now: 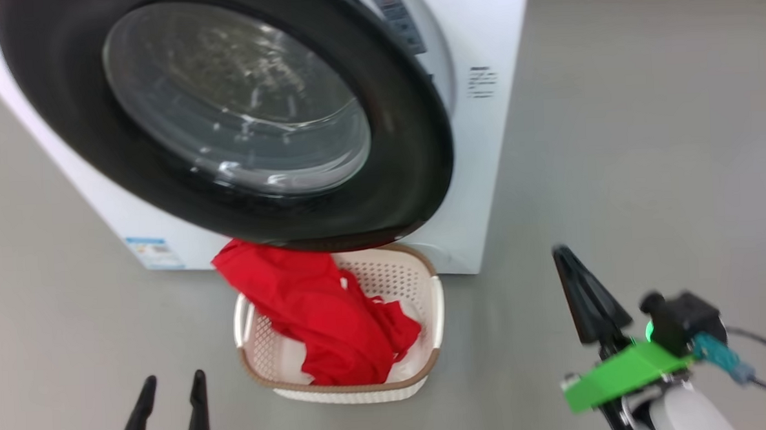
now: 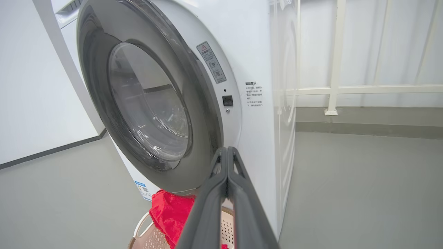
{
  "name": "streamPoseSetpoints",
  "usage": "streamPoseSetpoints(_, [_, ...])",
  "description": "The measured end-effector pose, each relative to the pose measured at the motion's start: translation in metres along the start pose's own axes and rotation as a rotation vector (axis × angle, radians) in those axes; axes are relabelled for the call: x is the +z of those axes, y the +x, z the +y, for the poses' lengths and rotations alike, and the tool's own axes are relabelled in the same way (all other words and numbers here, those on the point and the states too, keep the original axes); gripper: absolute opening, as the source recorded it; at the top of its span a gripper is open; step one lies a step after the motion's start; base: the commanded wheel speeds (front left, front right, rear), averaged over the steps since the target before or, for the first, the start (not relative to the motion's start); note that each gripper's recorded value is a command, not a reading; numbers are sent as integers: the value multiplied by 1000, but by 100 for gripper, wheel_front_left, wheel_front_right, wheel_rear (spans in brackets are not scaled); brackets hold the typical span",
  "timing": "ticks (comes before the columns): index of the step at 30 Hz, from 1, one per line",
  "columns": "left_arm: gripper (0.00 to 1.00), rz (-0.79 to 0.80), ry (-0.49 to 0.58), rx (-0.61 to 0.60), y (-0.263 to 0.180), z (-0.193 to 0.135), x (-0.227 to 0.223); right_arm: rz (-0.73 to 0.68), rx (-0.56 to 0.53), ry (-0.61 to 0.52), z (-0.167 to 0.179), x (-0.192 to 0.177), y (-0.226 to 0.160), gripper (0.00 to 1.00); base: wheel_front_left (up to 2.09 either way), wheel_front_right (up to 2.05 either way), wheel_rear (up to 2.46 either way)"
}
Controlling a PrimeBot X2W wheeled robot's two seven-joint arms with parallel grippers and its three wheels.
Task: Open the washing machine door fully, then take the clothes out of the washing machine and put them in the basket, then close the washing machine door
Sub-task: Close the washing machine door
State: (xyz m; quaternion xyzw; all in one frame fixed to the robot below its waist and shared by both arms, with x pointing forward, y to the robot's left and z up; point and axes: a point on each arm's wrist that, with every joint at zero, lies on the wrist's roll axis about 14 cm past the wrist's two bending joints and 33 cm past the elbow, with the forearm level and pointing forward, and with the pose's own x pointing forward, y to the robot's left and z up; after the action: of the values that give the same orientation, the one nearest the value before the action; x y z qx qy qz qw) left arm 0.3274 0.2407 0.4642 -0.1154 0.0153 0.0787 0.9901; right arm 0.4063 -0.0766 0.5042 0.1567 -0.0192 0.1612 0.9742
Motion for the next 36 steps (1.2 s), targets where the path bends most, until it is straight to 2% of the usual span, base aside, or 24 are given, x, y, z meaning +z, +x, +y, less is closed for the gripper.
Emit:
streamPoseSetpoints(8, [100, -3, -29, 32, 0, 3, 0, -37, 174, -17, 48, 11, 58, 0, 0, 0, 0])
streamPoseSetpoints(14, [100, 17, -43, 46, 11, 4, -5, -35, 240, -17, 64, 3, 94, 0, 0, 0, 0])
streamPoseSetpoints(27, [100, 54, -71, 102, 31, 17, -16, 43, 244, 32, 60, -46, 148, 0, 0, 0, 0])
streamPoseSetpoints(36, [100, 87, -85, 128, 35, 23, -27, 46, 230, 75, 57, -59, 171, 0, 0, 0, 0])
